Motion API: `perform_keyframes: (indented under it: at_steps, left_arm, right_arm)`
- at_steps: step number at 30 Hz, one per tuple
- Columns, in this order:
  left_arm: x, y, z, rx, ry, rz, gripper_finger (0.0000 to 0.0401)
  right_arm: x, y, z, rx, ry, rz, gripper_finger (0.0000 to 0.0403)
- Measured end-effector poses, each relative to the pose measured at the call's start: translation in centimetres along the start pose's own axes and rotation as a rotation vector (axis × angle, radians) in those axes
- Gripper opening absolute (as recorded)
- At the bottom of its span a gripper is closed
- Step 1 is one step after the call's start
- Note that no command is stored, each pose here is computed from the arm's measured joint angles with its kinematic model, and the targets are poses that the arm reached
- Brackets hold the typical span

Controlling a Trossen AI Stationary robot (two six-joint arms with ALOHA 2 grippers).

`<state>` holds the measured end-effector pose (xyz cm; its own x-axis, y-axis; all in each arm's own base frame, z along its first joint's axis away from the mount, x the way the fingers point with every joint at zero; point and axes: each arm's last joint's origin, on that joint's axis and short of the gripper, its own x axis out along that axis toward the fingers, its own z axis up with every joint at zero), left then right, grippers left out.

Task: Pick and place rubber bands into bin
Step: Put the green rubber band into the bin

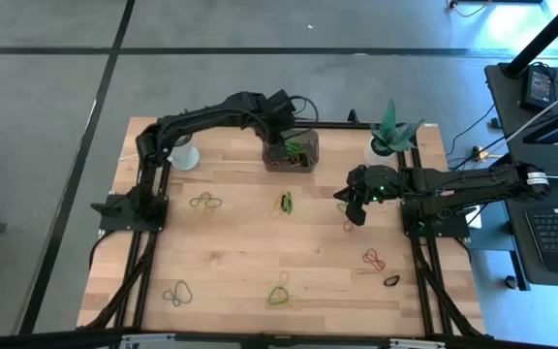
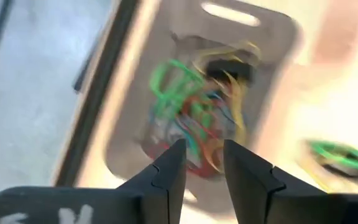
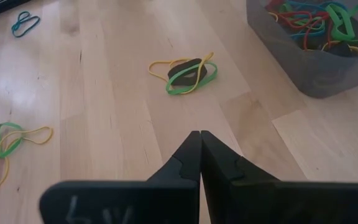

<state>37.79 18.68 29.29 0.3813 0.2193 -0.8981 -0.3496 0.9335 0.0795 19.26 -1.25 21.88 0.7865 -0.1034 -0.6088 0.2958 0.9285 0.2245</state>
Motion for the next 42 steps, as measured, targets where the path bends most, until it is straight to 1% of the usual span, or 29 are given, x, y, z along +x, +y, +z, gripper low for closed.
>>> perform_keyframes:
  at_steps: [2, 5, 7, 10, 12, 16, 20, 22, 26, 29, 31, 32, 34, 37, 40, 42]
  left_arm:
    - [-1.6, -1.2, -0.5, -0.018, 0.026, -0.014, 0.0094]
    - [-3.6, -3.3, -0.9, -0.037, 0.022, -0.029, 0.0078]
    - [-4.4, -5.1, -1.3, -0.026, 0.011, -0.029, 0.0061]
    - [-4.8, -8.1, -2.7, 0.014, 0.033, -0.019, 0.0026]
    - [-4.8, -10.0, -4.0, 0.029, 0.056, -0.017, 0.0007]
    - [-4.2, -13.3, -7.2, 0.021, 0.080, -0.036, 0.0003]
    - [-4.0, -15.8, -10.9, -0.004, 0.043, -0.081, 0.0003]
    - [-4.0, -16.7, -12.7, -0.009, 0.011, -0.110, 0.0003]
    - [-4.6, -17.3, -16.1, -0.041, -0.021, -0.141, 0.0003]
    - [-5.2, -17.0, -18.6, -0.063, -0.033, -0.114, 0.0003]
    - [-5.6, -16.6, -20.2, -0.051, -0.049, -0.107, 0.0003]
    - [-5.9, -16.4, -20.9, -0.046, -0.058, -0.109, 0.0003]
    - [-6.1, -15.8, -22.3, -0.041, -0.068, -0.111, 0.0003]
    - [-6.3, -14.9, -24.4, -0.041, -0.077, -0.117, 0.0002]
    - [-6.4, -13.8, -26.2, -0.042, -0.100, -0.128, 0.0003]
    - [-6.6, -13.2, -27.2, -0.040, -0.124, -0.139, 0.0003]
  right_arm:
    - [0.0, 0.0, 0.0, 0.000, 0.000, 0.000, 0.0007]
    - [0.0, 0.0, 0.0, 0.000, -0.002, 0.001, 0.0007]
    - [0.0, 0.0, 0.0, 0.000, -0.003, 0.001, 0.0007]
    - [0.0, 0.0, 0.0, 0.000, -0.003, 0.001, 0.0007]
    - [0.0, 0.0, 0.0, 0.000, -0.004, 0.001, 0.0007]
    - [0.0, 0.0, 0.1, 0.000, -0.008, 0.003, 0.0007]
    - [0.0, 0.0, 0.1, 0.001, -0.009, 0.003, 0.0007]
    - [0.0, 0.0, 0.1, 0.002, -0.009, 0.003, 0.0007]
    - [0.0, 0.1, 0.3, 0.011, -0.030, 0.011, 0.0007]
    - [0.0, 0.6, 1.3, 0.020, -0.091, 0.080, 0.0006]
    - [-0.1, 1.3, 2.5, -0.016, -0.128, 0.111, 0.0003]
    - [0.0, 1.7, 3.2, -0.028, -0.143, 0.105, 0.0003]
    - [0.4, 2.3, 4.7, -0.035, -0.148, 0.058, 0.0002]
    - [1.5, 3.3, 7.5, -0.029, -0.145, 0.030, 0.0002]
    - [3.5, 4.4, 10.0, -0.010, -0.084, 0.012, 0.0002]
    - [5.2, 5.0, 11.2, 0.036, -0.009, -0.011, 0.0002]
